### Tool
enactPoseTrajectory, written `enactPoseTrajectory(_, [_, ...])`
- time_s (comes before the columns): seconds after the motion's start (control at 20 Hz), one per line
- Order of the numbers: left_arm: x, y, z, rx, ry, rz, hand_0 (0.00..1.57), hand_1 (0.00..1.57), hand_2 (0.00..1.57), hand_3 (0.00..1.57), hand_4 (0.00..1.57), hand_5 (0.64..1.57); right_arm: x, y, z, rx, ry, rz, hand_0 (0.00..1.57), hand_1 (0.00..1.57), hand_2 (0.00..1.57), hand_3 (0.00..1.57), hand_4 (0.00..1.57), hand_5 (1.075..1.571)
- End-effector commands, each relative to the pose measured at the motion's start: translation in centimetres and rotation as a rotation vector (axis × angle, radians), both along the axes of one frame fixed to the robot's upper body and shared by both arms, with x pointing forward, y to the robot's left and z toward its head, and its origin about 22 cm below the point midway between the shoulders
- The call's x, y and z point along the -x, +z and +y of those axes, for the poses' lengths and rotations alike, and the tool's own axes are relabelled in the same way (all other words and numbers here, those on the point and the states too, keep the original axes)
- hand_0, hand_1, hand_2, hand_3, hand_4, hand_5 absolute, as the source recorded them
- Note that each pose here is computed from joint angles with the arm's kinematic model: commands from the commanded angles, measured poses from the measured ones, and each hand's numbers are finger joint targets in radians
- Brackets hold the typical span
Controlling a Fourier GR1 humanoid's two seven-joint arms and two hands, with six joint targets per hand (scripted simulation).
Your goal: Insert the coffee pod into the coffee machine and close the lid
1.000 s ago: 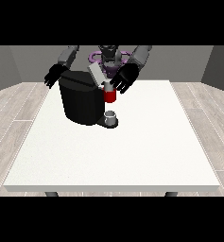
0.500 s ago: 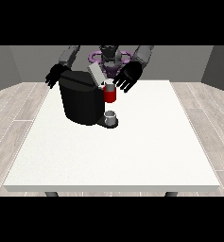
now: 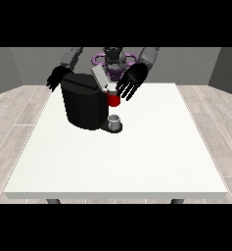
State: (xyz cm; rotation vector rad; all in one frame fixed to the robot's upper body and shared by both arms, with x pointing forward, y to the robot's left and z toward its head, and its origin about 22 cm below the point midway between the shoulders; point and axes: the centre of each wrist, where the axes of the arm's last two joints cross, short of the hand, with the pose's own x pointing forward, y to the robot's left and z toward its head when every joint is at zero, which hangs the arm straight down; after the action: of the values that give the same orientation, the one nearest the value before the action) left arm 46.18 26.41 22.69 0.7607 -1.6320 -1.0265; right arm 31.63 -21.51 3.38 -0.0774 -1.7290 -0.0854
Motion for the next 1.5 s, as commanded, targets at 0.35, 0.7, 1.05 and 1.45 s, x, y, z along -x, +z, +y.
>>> enactPoseTrajectory(0.35, [0.0,0.0,-0.7,-0.054,-0.037,0.031,0.00,0.00,0.00,0.00,0.00,1.571,-0.3,-0.5,-0.9,0.023,-0.035,0.020,0.00,0.00,0.00,0.00,0.38,1.571])
enactPoseTrajectory(0.7, [0.3,-3.1,-1.2,-0.040,-0.035,0.068,0.00,0.00,0.00,0.00,0.00,1.571,0.5,-1.3,-0.4,-0.015,-0.039,0.045,0.00,0.00,0.00,0.00,0.43,1.571])
enactPoseTrajectory(1.05, [1.0,-8.1,-1.3,0.260,-0.023,0.181,0.00,0.00,0.00,0.00,0.00,1.571,3.4,-5.0,-2.6,-0.046,-0.073,0.147,0.00,0.00,0.00,0.00,0.42,1.571])
enactPoseTrajectory(1.45, [4.1,-17.7,-1.5,0.712,-0.012,0.311,0.00,0.00,0.00,0.00,0.00,1.571,6.5,-6.8,-6.6,0.035,-0.082,0.211,0.00,0.00,0.00,0.00,0.36,1.571])
